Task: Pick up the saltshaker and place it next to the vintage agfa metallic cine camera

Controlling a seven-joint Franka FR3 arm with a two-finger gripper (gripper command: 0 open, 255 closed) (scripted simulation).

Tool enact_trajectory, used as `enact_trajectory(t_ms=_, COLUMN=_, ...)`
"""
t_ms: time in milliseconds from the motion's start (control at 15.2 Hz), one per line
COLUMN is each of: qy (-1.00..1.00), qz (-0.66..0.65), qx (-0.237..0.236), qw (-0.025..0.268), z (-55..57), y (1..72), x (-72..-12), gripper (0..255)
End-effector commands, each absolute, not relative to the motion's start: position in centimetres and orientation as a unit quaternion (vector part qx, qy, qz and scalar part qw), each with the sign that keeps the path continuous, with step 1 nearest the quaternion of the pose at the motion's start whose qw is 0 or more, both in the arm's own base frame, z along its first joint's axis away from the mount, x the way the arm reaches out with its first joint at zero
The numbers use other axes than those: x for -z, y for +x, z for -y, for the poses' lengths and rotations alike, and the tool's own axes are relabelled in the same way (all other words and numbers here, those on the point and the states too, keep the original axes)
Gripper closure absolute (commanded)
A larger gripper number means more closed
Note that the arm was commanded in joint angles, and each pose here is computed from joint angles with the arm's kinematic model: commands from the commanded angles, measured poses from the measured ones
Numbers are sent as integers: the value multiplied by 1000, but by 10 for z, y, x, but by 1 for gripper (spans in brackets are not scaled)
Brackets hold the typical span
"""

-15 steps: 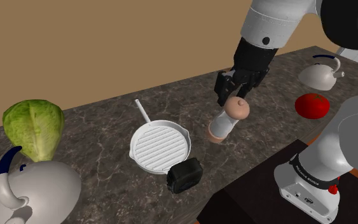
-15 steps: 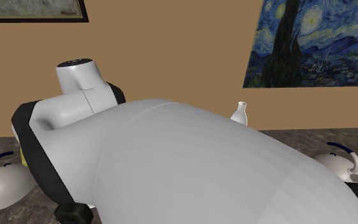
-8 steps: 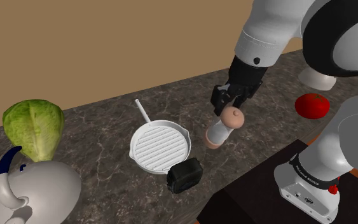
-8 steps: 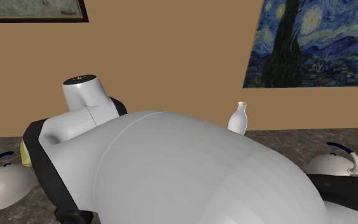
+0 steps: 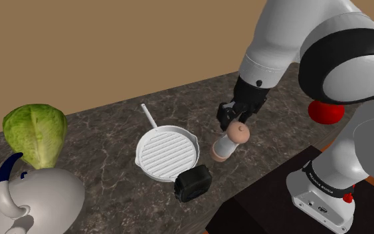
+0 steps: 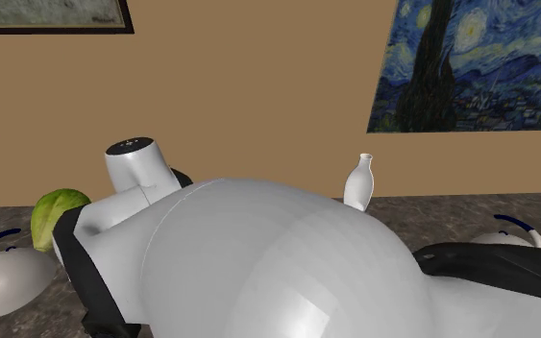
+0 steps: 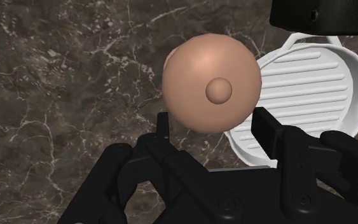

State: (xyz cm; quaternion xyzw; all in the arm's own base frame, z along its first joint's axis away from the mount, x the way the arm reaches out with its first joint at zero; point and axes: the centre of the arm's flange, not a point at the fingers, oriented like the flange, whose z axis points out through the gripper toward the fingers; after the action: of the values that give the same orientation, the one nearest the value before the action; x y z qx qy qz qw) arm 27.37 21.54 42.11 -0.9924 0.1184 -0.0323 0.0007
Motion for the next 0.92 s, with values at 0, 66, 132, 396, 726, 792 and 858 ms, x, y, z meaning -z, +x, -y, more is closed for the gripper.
enact_trajectory(t_ms=0, qy=-992, qz=-118, qx=33, qw=1, z=-215, y=274, x=-411, gripper=255)
enact_trajectory(t_ms=66, qy=-992, qz=-118, qx=33, qw=1, z=-215, y=274, x=-408, gripper=255)
enact_trajectory(t_ms=132, qy=-992, qz=-118, qx=33, qw=1, z=-215, y=273, x=-408, gripper=255)
enact_trajectory(t_ms=396, qy=-992, qz=-118, qx=33, qw=1, z=-215, y=274, x=-408, gripper=255)
enact_trajectory(t_ms=726, qy=-992, qz=-118, qx=33, qw=1, z=-215, y=274, x=-408, gripper=0)
enact_trajectory(t_ms=792, qy=-992, qz=-118, qx=33, qw=1, z=-215, y=274, x=-408, gripper=0)
enact_trajectory(t_ms=858, qy=-992, qz=-118, qx=33, qw=1, z=-215, y=274, x=-408, gripper=0)
